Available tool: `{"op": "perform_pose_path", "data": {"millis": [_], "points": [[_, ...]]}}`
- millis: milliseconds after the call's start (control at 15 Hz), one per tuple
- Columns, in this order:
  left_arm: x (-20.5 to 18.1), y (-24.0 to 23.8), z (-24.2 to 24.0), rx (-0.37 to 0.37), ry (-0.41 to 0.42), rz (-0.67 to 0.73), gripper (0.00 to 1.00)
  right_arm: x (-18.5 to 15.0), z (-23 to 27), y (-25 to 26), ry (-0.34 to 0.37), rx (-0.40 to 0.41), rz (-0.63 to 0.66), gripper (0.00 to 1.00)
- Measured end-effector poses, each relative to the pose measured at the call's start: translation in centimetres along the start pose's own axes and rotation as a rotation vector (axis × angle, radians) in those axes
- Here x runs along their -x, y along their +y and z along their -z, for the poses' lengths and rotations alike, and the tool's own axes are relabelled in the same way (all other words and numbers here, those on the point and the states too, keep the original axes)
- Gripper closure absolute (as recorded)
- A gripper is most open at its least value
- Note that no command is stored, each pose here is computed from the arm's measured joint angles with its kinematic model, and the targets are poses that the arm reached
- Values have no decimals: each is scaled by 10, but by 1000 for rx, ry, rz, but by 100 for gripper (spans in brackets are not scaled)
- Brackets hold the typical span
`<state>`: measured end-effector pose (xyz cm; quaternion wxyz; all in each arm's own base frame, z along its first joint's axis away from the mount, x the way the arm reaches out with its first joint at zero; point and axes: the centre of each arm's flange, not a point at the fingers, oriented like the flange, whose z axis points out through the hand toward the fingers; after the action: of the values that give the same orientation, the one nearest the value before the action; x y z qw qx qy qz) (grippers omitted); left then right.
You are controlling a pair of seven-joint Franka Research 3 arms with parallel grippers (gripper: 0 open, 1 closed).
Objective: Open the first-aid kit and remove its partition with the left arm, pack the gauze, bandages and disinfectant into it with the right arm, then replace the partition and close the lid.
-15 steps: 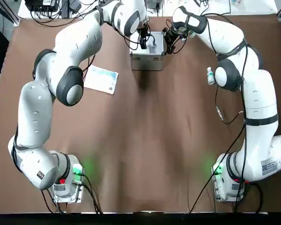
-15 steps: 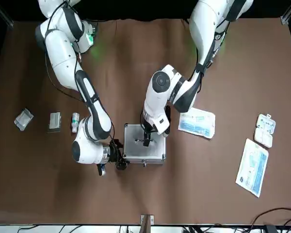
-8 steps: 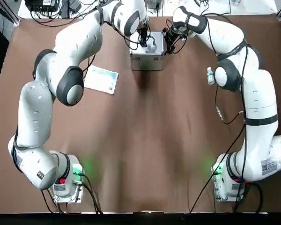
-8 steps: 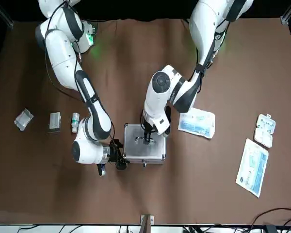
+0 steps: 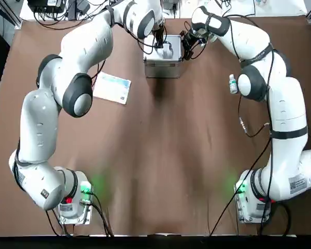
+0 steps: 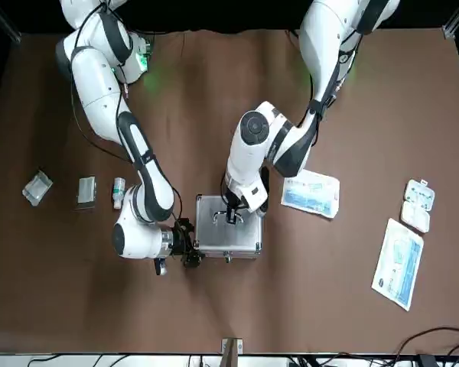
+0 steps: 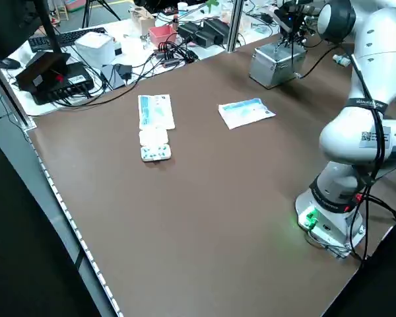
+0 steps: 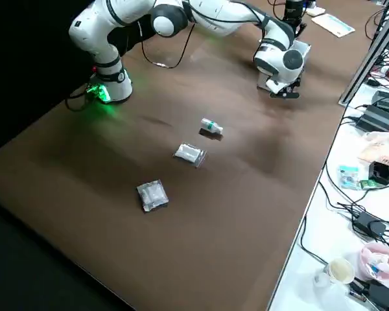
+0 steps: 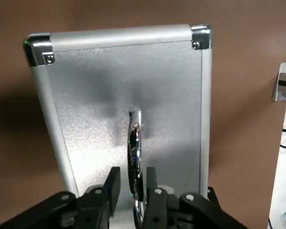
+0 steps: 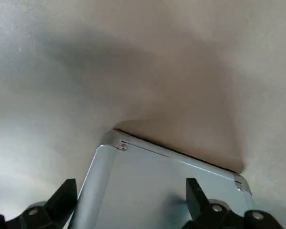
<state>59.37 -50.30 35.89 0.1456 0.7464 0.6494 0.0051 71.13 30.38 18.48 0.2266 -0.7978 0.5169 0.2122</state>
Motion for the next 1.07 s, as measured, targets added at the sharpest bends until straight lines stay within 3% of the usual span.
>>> {"op": "perform_pose_path", "data": {"millis": [133,200,400,1067], "points": [[0,0,1,1,-1,-1,72,0,0,0,-2,0,-5,0],[0,0,1,1,-1,-1,81,0,0,0,-4,-1,-7,0],[1,1,2,7,-5,7,87,0,-1,0,-7,0,-9,0],[2,2,9,7,-4,7,87,0,-1,0,-8,-1,-10,0]]}}
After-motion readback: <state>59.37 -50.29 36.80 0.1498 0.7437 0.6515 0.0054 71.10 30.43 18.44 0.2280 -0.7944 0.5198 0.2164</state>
